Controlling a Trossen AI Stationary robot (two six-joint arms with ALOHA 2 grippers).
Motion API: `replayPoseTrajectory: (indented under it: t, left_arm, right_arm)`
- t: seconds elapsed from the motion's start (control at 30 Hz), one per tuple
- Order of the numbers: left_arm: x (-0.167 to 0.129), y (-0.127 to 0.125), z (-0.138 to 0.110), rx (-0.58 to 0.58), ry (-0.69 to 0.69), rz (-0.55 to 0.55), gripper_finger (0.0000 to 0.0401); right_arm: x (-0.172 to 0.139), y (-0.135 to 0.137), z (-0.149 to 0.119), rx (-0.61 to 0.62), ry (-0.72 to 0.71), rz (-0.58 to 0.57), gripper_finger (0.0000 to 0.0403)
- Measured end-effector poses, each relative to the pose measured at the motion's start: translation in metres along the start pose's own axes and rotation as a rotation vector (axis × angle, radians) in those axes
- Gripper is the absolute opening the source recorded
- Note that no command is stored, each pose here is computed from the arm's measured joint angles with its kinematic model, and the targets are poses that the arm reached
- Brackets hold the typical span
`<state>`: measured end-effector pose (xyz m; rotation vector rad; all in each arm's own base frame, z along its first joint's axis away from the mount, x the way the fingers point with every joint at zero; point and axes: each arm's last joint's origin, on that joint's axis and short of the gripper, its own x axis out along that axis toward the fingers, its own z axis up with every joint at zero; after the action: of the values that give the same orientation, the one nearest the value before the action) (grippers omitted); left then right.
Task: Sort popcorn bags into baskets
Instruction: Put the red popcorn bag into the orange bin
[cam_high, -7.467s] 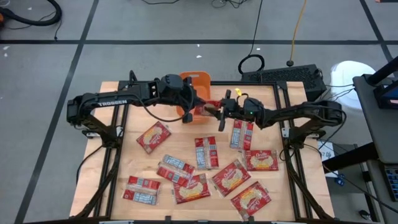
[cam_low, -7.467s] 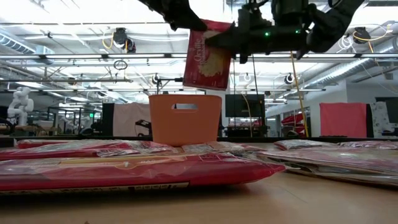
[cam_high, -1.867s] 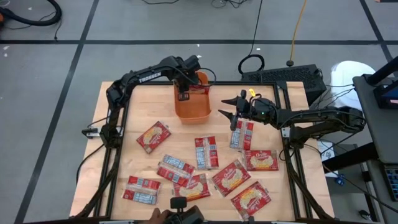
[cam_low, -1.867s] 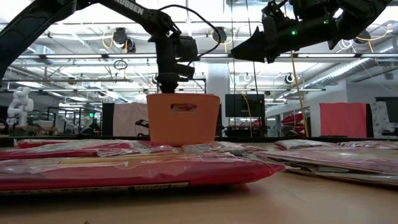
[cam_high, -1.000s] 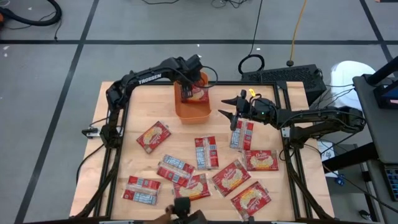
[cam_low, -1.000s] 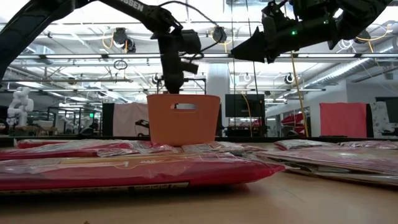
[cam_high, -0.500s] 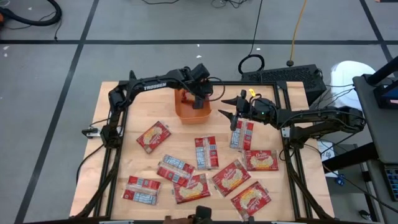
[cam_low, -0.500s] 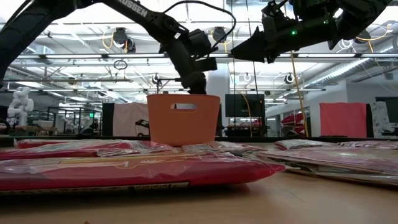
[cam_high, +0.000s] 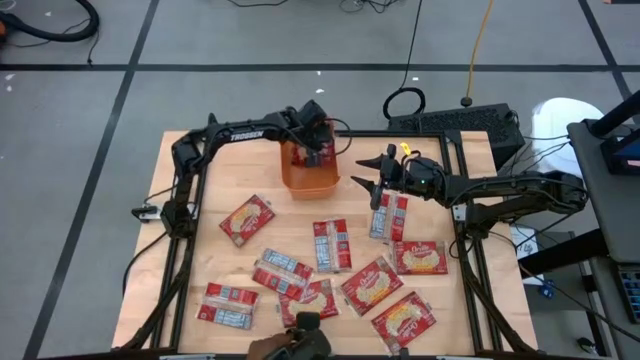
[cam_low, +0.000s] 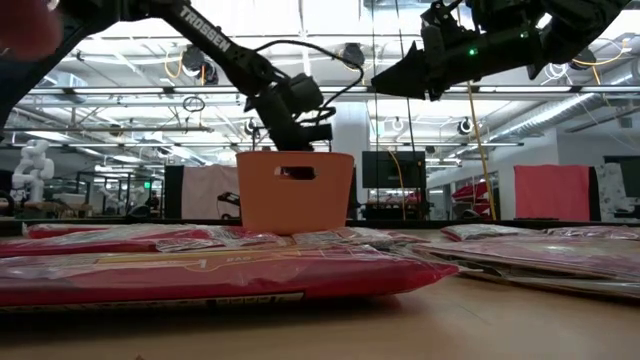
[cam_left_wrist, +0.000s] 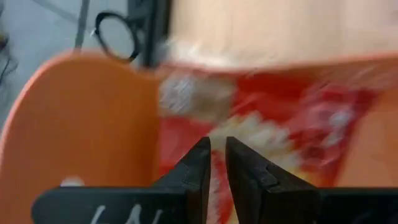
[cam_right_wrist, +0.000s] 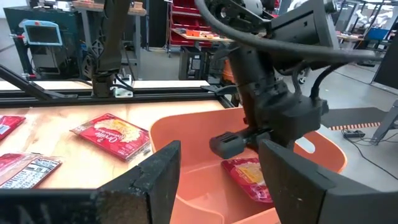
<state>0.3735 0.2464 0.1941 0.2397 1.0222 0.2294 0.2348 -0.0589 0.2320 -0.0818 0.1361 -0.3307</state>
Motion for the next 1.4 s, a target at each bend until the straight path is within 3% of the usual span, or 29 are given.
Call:
replayPoseTrajectory:
  t: [0.23, 0.43, 0.63, 0.97, 1.1, 1.3, 1.4]
  left_arm:
    - [-0.005, 0.013, -0.012, -0.079, 0.101, 0.102, 0.0051]
    - [-0.018, 0.001, 0.009, 0.018, -0.106, -0.055, 0.0051]
    - [0.001, -0.009, 0.013, 0.113, -0.141, -0.091, 0.0051]
    - [0.008, 0.007, -0.005, 0.025, 0.029, 0.076, 0.0051]
    - [0.007, 0.014, -0.011, 0.001, 0.051, 0.081, 0.0051]
    - [0.005, -0.003, 0.001, 0.058, -0.109, -0.145, 0.0051]
    - [0.004, -0.015, 0.003, 0.105, -0.088, -0.205, 0.0051]
  right_arm:
    - [0.000, 0.000, 0.000, 0.000, 0.000, 0.000, 0.0210]
    - [0.000, 0.000, 0.000, 0.000, 0.000, 0.000, 0.0210]
    - [0.000, 0.000, 0.000, 0.000, 0.000, 0.000, 0.0210]
    - [0.000, 0.000, 0.000, 0.000, 0.000, 0.000, 0.0210]
    - [0.000, 0.000, 0.000, -0.001, 0.000, 0.000, 0.0210]
    - [0.000, 0.000, 0.000, -0.003, 0.001, 0.000, 0.0210]
    - [0.000, 0.000, -0.001, -0.004, 0.005, 0.000, 0.0210]
